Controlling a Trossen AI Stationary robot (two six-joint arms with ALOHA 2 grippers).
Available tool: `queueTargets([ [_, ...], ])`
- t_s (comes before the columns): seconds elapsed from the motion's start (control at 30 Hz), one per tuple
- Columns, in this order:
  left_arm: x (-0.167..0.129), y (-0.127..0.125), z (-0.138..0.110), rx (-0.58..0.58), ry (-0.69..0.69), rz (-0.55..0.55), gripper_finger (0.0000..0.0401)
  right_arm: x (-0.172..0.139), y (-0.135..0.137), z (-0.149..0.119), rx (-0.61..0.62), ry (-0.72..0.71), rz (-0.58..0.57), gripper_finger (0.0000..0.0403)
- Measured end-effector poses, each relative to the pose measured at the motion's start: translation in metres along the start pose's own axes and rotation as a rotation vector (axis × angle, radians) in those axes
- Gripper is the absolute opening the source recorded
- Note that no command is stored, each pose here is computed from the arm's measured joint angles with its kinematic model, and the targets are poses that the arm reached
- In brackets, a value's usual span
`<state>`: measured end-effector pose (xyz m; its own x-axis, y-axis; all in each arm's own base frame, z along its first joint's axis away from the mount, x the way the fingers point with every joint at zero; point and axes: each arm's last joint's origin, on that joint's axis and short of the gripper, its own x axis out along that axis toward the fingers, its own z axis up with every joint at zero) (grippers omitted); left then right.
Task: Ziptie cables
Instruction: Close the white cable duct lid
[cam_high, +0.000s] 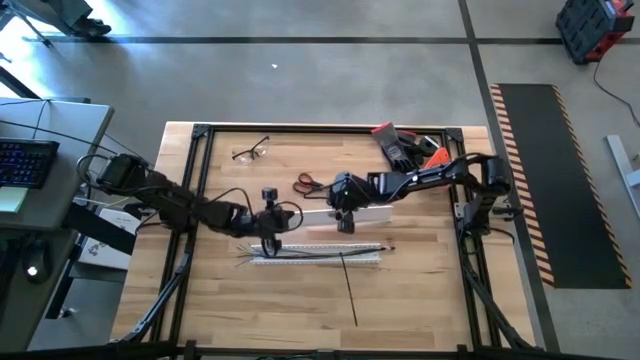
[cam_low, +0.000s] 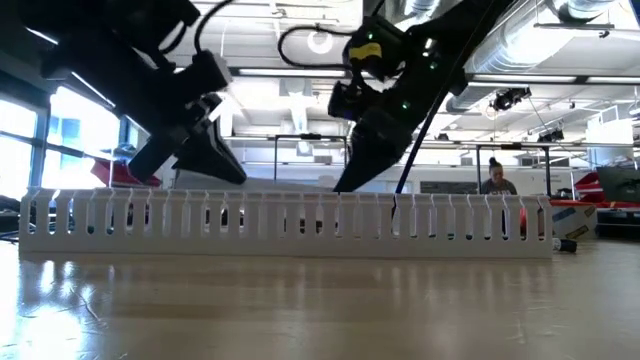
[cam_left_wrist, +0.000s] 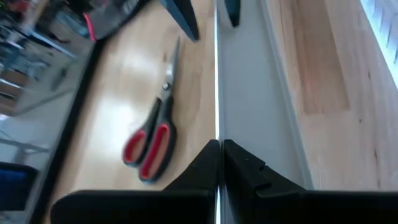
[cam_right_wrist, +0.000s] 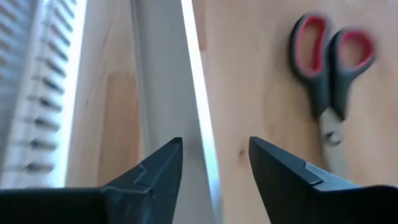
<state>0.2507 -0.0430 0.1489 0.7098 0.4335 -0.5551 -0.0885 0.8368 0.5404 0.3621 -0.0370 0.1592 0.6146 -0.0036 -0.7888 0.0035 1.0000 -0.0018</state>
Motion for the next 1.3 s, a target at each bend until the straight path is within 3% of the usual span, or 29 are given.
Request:
queueTargets([
  [0.17, -0.007, -0.005, 0.006, 0.050, -0.010, 0.050, 0.0000, -0.001, -0.008, -0.008, 0.030, 0.062, 0.093, 0.0184],
  [0.27, -0.010, -0.008, 0.008, 0.069, -0.014, 0.078, 0.0000, -0.001, -0.008, -0.010, 0.028, 0.080, 0.097, 0.0169],
  [0.43, -0.013, -0.011, 0.009, 0.081, -0.017, 0.108, 0.0000, -0.001, -0.005, -0.011, 0.005, 0.099, 0.106, 0.0091],
  [0.57, -0.013, -0.011, 0.009, 0.008, -0.023, 0.110, 0.0003, -0.001, -0.002, -0.012, -0.004, 0.110, 0.092, 0.0013],
  [0.73, -0.017, -0.005, 0.012, -0.125, -0.048, 0.087, 0.0032, 0.000, 0.008, -0.014, -0.056, 0.156, -0.114, 0.0004],
  [0.93, -0.027, 0.017, 0.020, -0.319, -0.112, 0.113, 0.0066, -0.003, 0.030, -0.013, -0.080, 0.150, -0.447, 0.0002],
  [1.13, -0.021, 0.024, 0.019, -0.441, -0.130, 0.009, 0.0055, 0.003, 0.051, -0.015, -0.134, 0.141, -0.466, 0.0002],
  [1.3, -0.007, 0.021, 0.008, -0.501, -0.086, -0.029, 0.0039, 0.017, 0.066, -0.024, -0.283, 0.186, -0.561, 0.0001],
])
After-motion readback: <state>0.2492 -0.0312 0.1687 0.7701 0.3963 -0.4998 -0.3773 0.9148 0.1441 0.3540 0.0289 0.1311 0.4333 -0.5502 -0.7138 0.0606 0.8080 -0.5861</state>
